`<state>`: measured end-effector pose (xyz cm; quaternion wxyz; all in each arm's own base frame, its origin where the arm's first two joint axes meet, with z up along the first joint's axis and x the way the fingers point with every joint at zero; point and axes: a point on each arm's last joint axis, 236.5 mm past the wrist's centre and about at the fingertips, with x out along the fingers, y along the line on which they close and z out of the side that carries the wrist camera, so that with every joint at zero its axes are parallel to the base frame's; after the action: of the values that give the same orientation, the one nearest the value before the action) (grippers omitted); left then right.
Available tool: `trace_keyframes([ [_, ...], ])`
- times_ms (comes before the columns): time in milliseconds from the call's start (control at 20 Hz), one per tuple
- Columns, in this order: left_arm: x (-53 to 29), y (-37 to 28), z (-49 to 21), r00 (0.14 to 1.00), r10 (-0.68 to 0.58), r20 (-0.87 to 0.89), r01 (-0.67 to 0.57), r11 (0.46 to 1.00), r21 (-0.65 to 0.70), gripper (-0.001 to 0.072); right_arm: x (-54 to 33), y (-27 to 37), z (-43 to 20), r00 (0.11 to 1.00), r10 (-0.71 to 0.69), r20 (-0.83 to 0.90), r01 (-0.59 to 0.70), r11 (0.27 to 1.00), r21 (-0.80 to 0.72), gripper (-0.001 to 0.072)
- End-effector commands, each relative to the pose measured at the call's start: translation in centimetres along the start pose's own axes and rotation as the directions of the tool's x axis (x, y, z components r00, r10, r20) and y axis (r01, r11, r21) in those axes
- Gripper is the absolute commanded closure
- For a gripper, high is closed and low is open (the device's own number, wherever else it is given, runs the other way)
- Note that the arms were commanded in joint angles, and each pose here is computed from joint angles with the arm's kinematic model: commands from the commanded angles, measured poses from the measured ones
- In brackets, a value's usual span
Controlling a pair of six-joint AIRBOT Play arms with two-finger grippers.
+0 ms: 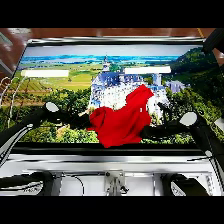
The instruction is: Fold the shirts.
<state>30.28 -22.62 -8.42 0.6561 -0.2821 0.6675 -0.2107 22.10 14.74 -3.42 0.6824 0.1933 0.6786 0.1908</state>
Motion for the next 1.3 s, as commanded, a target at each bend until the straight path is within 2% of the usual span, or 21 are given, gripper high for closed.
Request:
trace_keyframes([
  [0,-0.8,-1.7,0.5,1.0,-0.029,0.007,0.028,0.998,0.047,0.0679,1.4,-1.2,2.3,0.984,-0.141,0.105,0.14,0.99,0.012,0.0202],
  [150,-2.2,-3.8,1.7,0.998,-0.055,0.039,0.052,0.994,0.095,0.0679,3.2,-2.8,1.1,0.984,-0.176,0.003,0.175,0.982,0.076,0.0201],
  [450,-4.5,-6.7,2.8,0.992,-0.095,0.081,0.079,0.98,0.181,0.0678,7.3,-3.2,0.0,0.984,-0.116,-0.133,0.138,0.974,0.178,0.0201],
  [750,-5.4,-7.6,2.3,0.991,-0.108,0.08,0.088,0.969,0.229,0.0678,8.0,-3.7,1.8,0.99,-0.124,-0.064,0.135,0.967,0.216,0.0202],
  [900,-5.9,-7.9,1.8,0.991,-0.115,0.065,0.094,0.962,0.255,0.0679,8.8,-3.9,0.9,0.987,-0.112,-0.115,0.137,0.961,0.241,0.0203],
  [950,-6.2,-8.0,2.0,0.99,-0.117,0.075,0.094,0.962,0.257,0.0679,9.2,-3.8,0.7,0.986,-0.099,-0.132,0.13,0.958,0.255,0.0221],
  [1000,-6.5,-8.0,2.4,0.989,-0.12,0.088,0.093,0.96,0.262,0.0678,9.4,-3.4,0.7,0.988,-0.079,-0.132,0.112,0.959,0.261,0.0387],
  [1050,-6.7,-8.1,2.6,0.988,-0.121,0.094,0.092,0.96,0.265,0.0679,9.3,-2.8,0.9,0.99,-0.059,-0.126,0.092,0.957,0.274,0.065],
  [1150,-7.3,-8.3,3.1,0.986,-0.127,0.11,0.092,0.957,0.276,0.0679,8.5,-1.5,1.4,0.994,-0.029,-0.104,0.051,0.974,0.219,0.0642],
  [1250,-9.1,-9.3,4.1,0.978,-0.145,0.15,0.092,0.944,0.318,0.0679,5.8,0.1,2.8,0.998,-0.031,-0.051,0.036,0.995,0.088,0.0643],
])
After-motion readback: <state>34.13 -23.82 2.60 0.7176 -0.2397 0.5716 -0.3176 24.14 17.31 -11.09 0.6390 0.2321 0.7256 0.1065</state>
